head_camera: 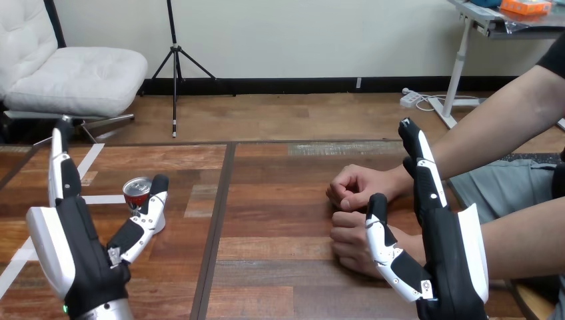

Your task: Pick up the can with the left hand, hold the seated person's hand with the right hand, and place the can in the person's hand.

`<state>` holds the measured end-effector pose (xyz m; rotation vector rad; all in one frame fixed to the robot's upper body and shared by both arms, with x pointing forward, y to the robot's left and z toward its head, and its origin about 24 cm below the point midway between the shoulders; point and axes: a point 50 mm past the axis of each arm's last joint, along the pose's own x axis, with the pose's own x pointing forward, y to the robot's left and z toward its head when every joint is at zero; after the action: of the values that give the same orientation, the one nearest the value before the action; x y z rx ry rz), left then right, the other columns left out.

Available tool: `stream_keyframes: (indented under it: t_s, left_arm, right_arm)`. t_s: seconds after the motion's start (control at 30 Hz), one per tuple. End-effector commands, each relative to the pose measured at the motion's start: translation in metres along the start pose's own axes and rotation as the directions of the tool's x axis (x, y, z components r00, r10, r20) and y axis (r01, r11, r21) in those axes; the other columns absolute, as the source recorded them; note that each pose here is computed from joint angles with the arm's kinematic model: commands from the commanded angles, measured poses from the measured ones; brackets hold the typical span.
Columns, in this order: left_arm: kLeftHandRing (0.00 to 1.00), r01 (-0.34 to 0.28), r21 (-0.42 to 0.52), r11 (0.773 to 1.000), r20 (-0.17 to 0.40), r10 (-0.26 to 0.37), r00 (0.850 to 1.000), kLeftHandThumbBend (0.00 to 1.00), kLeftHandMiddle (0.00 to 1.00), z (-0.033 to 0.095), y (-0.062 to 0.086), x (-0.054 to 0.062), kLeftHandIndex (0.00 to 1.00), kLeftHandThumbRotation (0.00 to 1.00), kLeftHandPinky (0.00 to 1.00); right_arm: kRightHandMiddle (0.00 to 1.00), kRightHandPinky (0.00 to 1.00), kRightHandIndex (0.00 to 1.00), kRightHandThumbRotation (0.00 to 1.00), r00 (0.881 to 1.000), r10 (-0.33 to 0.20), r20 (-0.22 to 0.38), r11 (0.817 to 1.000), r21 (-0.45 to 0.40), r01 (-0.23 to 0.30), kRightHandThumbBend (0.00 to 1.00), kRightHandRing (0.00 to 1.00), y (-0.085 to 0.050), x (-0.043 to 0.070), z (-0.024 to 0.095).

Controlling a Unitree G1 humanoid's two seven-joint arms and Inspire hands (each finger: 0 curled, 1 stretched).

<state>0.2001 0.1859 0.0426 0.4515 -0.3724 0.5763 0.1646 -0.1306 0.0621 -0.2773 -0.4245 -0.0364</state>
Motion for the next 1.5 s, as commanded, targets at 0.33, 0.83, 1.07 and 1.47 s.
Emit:
stream_keyframes:
  t_s: [0.33, 0.83, 1.07, 1.47]
  left_arm:
    - [0.88, 0.002, -0.005, 1.000, -0.005, -0.002, 1.000, 0.70, 0.89, -0.001, -0.015, 0.024, 0.88, 0.00, 0.83]
    - [0.82, 0.035, 0.012, 0.999, -0.057, -0.034, 0.998, 0.72, 0.85, -0.015, -0.024, 0.033, 0.84, 0.00, 0.76]
    - [0.82, 0.056, 0.018, 0.998, -0.086, -0.054, 0.995, 0.73, 0.85, -0.020, -0.028, 0.037, 0.84, 0.00, 0.75]
    - [0.83, 0.082, 0.040, 0.996, -0.108, -0.077, 0.991, 0.72, 0.86, -0.026, -0.033, 0.044, 0.85, 0.00, 0.76]
  right_arm:
    - [0.99, 1.00, 0.98, 0.00, 0.998, -0.027, 0.055, 0.999, 0.019, 0.026, 0.00, 1.00, 0.002, 0.011, 0.007]
    - [0.98, 1.00, 0.97, 0.00, 0.998, -0.029, 0.047, 0.999, 0.020, 0.028, 0.00, 1.00, 0.001, 0.011, 0.007]
    - [0.98, 1.00, 0.97, 0.00, 0.998, -0.025, 0.056, 1.000, 0.007, 0.024, 0.00, 0.99, 0.001, 0.011, 0.007]
    - [0.98, 1.00, 0.97, 0.00, 0.998, -0.023, 0.057, 1.000, 0.020, 0.022, 0.00, 0.99, 0.000, 0.011, 0.006]
